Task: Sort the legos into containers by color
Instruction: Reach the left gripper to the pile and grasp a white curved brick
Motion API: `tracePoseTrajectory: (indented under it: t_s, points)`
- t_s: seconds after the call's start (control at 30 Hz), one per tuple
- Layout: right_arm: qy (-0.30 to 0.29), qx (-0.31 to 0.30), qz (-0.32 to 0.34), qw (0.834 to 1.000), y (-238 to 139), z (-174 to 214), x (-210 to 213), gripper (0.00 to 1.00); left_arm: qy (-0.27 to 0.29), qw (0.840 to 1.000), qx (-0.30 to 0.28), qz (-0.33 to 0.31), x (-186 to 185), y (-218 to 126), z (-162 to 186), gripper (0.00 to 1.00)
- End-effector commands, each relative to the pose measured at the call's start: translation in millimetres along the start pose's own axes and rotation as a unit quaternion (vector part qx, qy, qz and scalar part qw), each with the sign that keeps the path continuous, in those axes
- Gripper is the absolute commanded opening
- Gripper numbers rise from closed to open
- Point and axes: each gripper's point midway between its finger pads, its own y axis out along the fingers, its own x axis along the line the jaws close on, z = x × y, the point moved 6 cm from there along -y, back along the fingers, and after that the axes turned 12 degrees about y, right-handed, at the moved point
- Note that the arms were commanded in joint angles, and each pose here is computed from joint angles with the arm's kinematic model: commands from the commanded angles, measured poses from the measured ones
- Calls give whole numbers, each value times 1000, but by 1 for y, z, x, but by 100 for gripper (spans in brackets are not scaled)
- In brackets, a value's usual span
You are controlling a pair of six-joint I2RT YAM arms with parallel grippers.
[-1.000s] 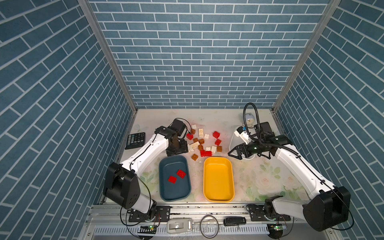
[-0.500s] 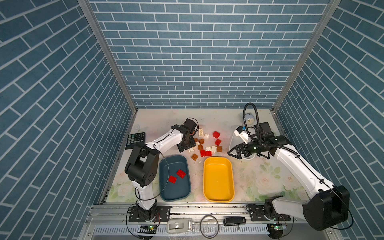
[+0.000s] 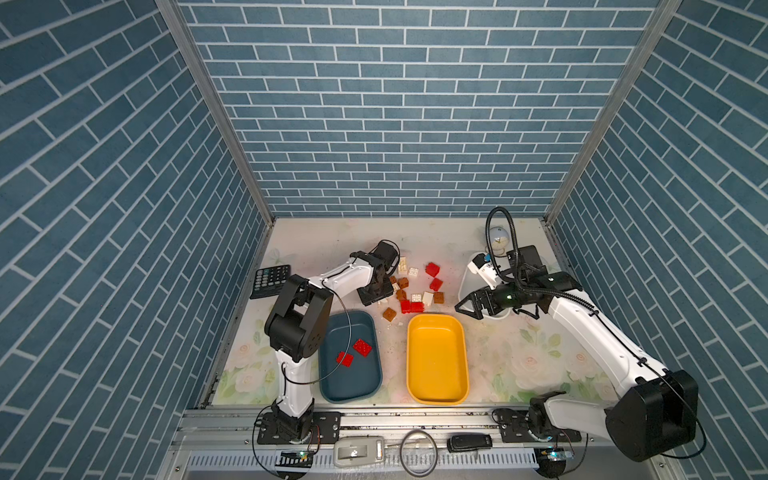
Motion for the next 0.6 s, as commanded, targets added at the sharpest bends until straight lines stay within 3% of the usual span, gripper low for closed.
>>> tracePoseTrajectory:
  t_s: [0.0,0.57]
  points:
    - [-1,11,5,1000,2,6,-4,99,21,1000,-3,-21,5,-8,3,51]
    - [2,13,8,1000,1,9,-5,99,37,999,19,4,0,18,1,36]
